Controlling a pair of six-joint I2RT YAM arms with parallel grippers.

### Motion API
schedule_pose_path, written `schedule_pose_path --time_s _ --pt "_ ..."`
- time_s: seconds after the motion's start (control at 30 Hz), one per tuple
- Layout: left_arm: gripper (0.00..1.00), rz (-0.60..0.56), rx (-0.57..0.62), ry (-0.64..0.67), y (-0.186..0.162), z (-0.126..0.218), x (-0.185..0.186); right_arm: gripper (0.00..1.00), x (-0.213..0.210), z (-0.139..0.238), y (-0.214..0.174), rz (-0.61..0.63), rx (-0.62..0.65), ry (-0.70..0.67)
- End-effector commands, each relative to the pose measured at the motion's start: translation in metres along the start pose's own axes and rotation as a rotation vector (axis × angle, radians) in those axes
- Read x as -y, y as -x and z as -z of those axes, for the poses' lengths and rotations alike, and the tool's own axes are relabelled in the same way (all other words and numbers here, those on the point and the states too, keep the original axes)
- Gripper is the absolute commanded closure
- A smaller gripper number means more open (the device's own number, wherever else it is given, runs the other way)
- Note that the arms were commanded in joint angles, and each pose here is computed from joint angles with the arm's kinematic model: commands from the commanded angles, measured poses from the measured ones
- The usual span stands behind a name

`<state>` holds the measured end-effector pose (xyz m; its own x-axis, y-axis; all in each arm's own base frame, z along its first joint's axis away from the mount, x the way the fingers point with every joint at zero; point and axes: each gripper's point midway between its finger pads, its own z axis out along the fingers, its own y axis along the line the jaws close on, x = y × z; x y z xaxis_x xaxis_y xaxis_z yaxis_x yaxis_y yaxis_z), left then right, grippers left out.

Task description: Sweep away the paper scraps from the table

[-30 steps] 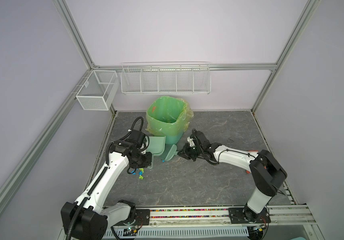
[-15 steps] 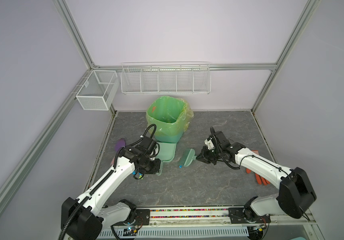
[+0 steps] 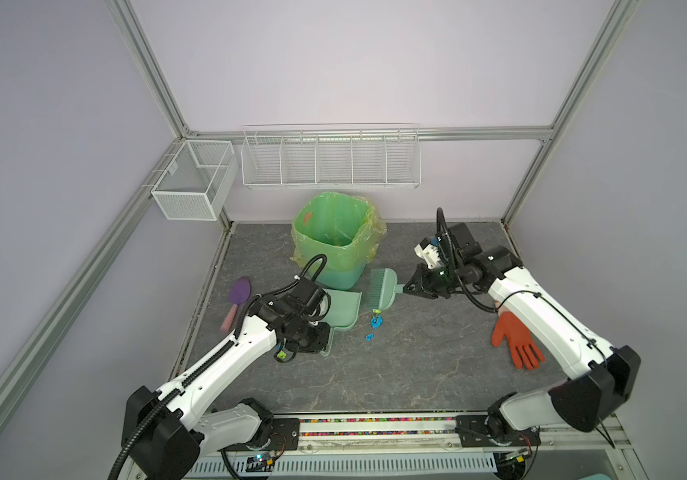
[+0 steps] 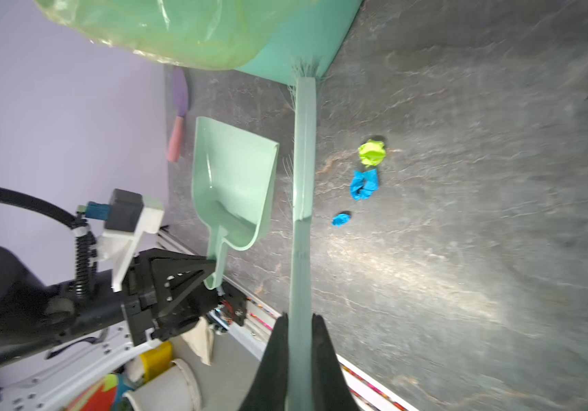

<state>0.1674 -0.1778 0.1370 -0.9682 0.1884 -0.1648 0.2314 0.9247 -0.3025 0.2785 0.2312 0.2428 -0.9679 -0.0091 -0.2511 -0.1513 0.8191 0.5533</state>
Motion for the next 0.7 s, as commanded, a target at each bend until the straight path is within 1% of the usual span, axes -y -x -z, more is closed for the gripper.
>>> schedule_pose_path --time_s 0.0,0.13,0.23,0.4,0.53,0.67 --pt "1.00 -0.002 -0.042 0.034 -0.013 -0.005 0.000 0.93 0.036 0.001 -0.023 0.136 -0.190 -0.200" --pt "1.00 -0.009 -0.055 0.015 -0.023 -0.005 0.007 0.93 0.055 0.007 -0.014 0.244 -0.270 -0.344" --pt "1.00 -0.006 -0.069 0.007 -0.034 -0.009 0.011 0.93 0.067 0.007 -0.002 0.293 -0.290 -0.444" --pt "1.00 -0.014 -0.133 -0.011 -0.058 -0.025 0.023 0.93 0.058 -0.004 0.019 0.380 -0.313 -0.450" --pt "1.00 -0.016 -0.161 -0.005 -0.069 -0.030 0.028 0.93 0.050 -0.016 0.033 0.493 -0.340 -0.469" --pt "1.00 -0.011 -0.186 -0.020 -0.079 -0.035 0.035 0.93 0.044 -0.033 0.038 0.563 -0.355 -0.479"
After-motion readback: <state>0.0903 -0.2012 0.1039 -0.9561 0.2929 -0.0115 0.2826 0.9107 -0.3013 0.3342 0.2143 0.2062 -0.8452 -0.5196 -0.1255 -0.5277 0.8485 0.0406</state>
